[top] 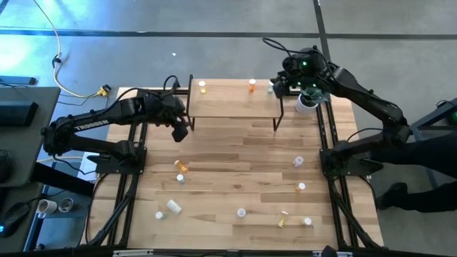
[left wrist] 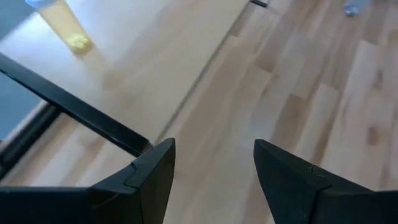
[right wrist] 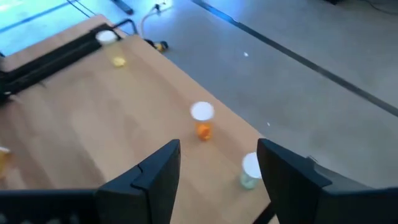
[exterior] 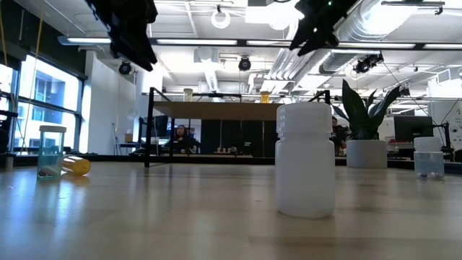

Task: Pick and place medicine bottles onto shelf by color
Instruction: Put the left white medicine bottle on the shelf

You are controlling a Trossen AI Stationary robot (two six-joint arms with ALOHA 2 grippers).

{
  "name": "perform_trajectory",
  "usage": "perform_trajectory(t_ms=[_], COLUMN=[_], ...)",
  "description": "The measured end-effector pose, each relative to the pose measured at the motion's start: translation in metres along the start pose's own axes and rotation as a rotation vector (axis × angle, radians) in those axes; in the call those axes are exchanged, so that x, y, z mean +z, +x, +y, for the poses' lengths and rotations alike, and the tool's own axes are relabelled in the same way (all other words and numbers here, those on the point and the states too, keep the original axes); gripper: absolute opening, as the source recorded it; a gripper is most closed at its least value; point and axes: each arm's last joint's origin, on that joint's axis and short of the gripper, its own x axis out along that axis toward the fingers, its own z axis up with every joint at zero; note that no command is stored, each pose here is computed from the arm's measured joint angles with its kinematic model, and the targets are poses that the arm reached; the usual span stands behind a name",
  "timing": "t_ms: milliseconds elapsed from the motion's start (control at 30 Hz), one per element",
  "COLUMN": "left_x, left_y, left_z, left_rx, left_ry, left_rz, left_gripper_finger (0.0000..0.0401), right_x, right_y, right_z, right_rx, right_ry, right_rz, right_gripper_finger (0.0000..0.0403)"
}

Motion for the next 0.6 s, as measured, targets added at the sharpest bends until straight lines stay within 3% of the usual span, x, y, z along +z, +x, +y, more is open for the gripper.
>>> perform_trajectory(t_ms=[600], left_x=[-0.031], left_y=[-0.013], left_z=[-0.054], left_rx=[-0.162], left_ry=[0.031], left_rz=[0.186], left_gripper_finger=[0.0209], right_x=[-0.007], right_y=[-0.01], right_z=[0.042], right_rx=[0.134], right_ry=[-0.013], right_rz=[0.02], right_gripper_finger=[0.0205])
